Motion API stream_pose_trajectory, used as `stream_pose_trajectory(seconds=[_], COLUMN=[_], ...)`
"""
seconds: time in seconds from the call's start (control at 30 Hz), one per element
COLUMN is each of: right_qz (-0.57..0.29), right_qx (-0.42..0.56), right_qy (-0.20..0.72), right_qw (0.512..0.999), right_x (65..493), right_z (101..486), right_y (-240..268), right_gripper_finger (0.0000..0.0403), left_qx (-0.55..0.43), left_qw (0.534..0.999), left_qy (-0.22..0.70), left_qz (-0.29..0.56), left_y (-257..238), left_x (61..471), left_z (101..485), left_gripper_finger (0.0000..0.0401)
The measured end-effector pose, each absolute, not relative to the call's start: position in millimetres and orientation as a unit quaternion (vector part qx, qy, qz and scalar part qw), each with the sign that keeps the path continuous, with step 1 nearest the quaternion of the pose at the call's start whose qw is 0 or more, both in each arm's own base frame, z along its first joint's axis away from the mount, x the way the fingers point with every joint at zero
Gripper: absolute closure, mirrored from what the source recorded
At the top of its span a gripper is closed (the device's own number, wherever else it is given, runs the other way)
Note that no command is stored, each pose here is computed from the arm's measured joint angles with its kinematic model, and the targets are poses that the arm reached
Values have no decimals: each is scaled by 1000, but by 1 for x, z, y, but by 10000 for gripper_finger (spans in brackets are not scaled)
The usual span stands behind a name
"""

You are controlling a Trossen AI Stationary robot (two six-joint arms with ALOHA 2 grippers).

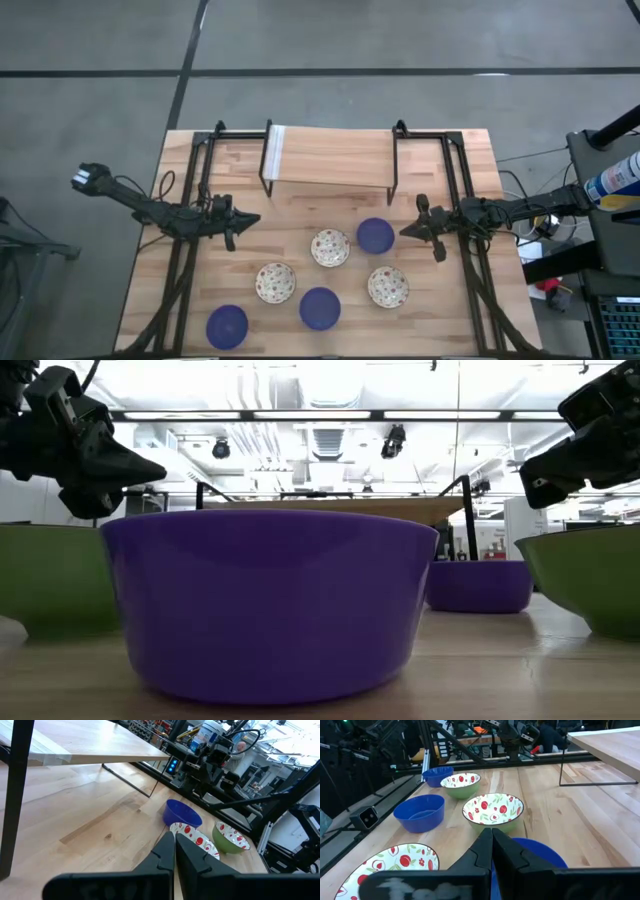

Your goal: Pick & Place Mini bowls

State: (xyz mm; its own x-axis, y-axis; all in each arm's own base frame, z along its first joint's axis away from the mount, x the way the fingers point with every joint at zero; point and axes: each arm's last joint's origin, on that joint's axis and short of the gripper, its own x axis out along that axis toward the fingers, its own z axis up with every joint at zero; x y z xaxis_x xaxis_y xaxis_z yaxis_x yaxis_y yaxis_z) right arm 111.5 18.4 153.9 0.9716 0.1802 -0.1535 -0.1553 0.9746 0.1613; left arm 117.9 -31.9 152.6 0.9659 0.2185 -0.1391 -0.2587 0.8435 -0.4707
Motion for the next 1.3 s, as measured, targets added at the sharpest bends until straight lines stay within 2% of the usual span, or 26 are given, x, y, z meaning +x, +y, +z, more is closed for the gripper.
stream_pose_trajectory(seconds=[0.47,0.83,1.1,1.3], right_qz=[87,186,189,156], right_qx=[166,199,181,156], right_qy=[80,132,105,74], right_qw=[979,953,959,973], right_x=[113,113,115,117], right_z=[156,151,156,158], right_y=[19,29,44,53], right_gripper_finger=[394,394,394,394], left_qx=[-255,-405,-397,-332], left_qw=[958,907,898,934], left_qy=[36,-35,-63,-21], left_qz=[129,111,179,130], left_y=[-32,-32,-28,-32], left_x=[118,119,119,121], left_z=[153,165,164,163], left_gripper_finger=[392,392,392,392])
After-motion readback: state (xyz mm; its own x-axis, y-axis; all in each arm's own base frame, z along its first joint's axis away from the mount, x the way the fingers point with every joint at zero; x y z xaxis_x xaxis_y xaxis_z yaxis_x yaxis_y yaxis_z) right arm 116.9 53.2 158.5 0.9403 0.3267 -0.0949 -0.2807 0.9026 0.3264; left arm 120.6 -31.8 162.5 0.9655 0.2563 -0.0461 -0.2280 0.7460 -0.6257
